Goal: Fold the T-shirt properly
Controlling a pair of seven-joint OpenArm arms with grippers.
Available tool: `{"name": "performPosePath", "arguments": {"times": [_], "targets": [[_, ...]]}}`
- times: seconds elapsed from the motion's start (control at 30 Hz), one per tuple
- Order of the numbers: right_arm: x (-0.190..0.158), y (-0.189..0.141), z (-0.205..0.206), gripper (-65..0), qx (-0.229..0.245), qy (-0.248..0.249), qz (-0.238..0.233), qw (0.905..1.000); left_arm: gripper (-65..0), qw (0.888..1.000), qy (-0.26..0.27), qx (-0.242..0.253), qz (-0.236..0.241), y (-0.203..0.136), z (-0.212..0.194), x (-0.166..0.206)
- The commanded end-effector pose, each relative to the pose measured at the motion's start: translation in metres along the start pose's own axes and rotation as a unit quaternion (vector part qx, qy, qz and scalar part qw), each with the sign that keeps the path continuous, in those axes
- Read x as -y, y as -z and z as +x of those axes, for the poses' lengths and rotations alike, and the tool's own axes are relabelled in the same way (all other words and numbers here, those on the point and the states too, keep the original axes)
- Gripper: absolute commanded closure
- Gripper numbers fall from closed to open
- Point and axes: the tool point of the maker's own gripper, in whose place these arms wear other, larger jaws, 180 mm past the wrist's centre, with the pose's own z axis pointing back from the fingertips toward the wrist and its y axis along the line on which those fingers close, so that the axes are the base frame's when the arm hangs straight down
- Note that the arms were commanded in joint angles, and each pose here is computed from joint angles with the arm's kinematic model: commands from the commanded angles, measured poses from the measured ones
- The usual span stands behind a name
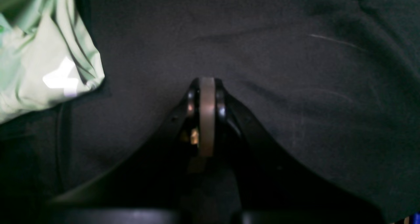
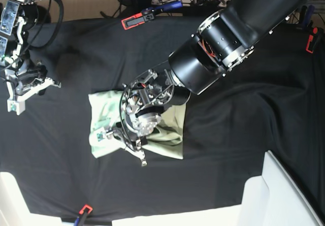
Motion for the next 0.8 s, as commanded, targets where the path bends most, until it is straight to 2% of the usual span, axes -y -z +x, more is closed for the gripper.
{"name": "performPosePath", "arguments": {"times": [0.0,0.17,0.3,0.4,0.47,0.57,0.7,0.73,0.77], "targets": [[0.002,-0.003,0.015,-0.1,0.025,-0.003,0.0,0.9997,-8.6,0.999,0.002,0.029,0.032,0.0,0.025,-0.029],[0.001,-0.003,0.015,-0.1,0.024,-0.004,0.001,0.9997,-41.5,0.998,-0.016,0.026,0.049,0.001,0.024,-0.05],[0.0,-0.003,0.015,-0.1,0.024,-0.005,0.002,0.9997,-63.8,0.997,-0.037,0.027,0.068,0.001,0.025,-0.074],[0.0,-0.003,0.015,-0.1,0.024,-0.005,0.002,0.9997,-65.0,0.996,-0.039,0.035,0.078,-0.001,0.032,-0.087],[0.0,-0.003,0.015,-0.1,0.024,-0.005,0.002,0.9997,-65.0,0.993,-0.061,0.051,0.09,-0.007,0.041,-0.098],[0.0,-0.003,0.015,-0.3,0.024,-0.005,0.002,0.9997,-65.0,0.985,-0.132,0.038,0.107,-0.021,0.036,-0.113],[-0.001,-0.003,0.015,-0.3,0.024,-0.005,0.002,0.9997,-65.0,0.963,-0.228,0.041,0.14,-0.052,0.028,-0.137],[-0.001,-0.003,0.015,-0.3,0.024,-0.005,0.002,0.9997,-60.8,0.956,-0.251,0.041,0.148,-0.059,0.022,-0.14],[-0.001,-0.002,0.015,-0.3,0.023,-0.004,0.003,0.9997,-52.2,0.949,-0.27,0.039,0.157,-0.066,0.015,-0.143]]}}
